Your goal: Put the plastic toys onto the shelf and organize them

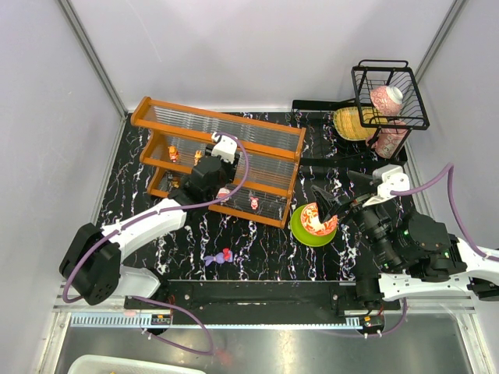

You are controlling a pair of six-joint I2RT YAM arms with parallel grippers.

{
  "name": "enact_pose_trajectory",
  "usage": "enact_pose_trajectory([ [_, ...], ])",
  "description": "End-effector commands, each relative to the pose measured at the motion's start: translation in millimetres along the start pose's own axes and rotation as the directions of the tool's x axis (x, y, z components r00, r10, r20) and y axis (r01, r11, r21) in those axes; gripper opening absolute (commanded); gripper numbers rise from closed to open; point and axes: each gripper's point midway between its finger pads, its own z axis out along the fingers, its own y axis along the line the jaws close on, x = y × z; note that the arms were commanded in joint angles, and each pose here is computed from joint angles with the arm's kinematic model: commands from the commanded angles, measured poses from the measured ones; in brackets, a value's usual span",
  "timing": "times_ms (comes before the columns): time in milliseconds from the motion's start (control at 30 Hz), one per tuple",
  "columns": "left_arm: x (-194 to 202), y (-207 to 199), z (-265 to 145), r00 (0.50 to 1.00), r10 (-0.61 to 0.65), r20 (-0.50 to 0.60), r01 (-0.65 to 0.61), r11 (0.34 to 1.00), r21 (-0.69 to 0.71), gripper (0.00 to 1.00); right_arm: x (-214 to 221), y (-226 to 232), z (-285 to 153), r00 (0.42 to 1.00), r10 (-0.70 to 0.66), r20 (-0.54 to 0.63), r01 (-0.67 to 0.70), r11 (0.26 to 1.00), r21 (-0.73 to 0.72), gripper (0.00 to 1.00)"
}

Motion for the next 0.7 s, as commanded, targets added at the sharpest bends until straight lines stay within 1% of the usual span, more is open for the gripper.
enact_pose_trajectory([
  [0,-19,1,-2,0.998,-0.037,0.055,0.037,0.999,0.003,0.52,-5,-1,1,1.000,0.022,0.005,-0.022,1.000,0.014,0.96],
  [333,-24,4,-5,0.996,-0.047,0.070,0.047,0.999,-0.003,0.63,-4,3,2,1.000,0.020,0.001,-0.020,1.000,0.007,0.97],
  [367,-27,5,-6,0.996,-0.048,0.075,0.048,0.999,-0.007,0.66,-5,3,2,1.000,0.020,0.001,-0.020,1.000,0.007,0.97],
  [433,-29,7,-7,0.996,-0.048,0.079,0.049,0.999,-0.013,0.68,-5,3,2,1.000,0.017,0.000,-0.017,1.000,0.007,0.96],
  [467,-32,8,-8,0.995,-0.052,0.086,0.054,0.998,-0.016,0.72,-5,4,2,1.000,0.018,0.000,-0.018,1.000,0.006,0.96],
  [533,-35,11,-10,0.995,-0.054,0.089,0.056,0.998,-0.030,0.77,-6,4,2,1.000,0.019,0.001,-0.019,1.000,0.006,0.96],
  [567,-43,14,-13,0.993,-0.060,0.104,0.064,0.997,-0.036,0.80,-6,3,2,1.000,0.020,0.000,-0.020,1.000,0.010,0.97],
  [667,-57,20,-20,0.989,-0.064,0.131,0.071,0.996,-0.045,0.84,-6,3,2,1.000,0.025,0.001,-0.025,1.000,0.015,0.96],
])
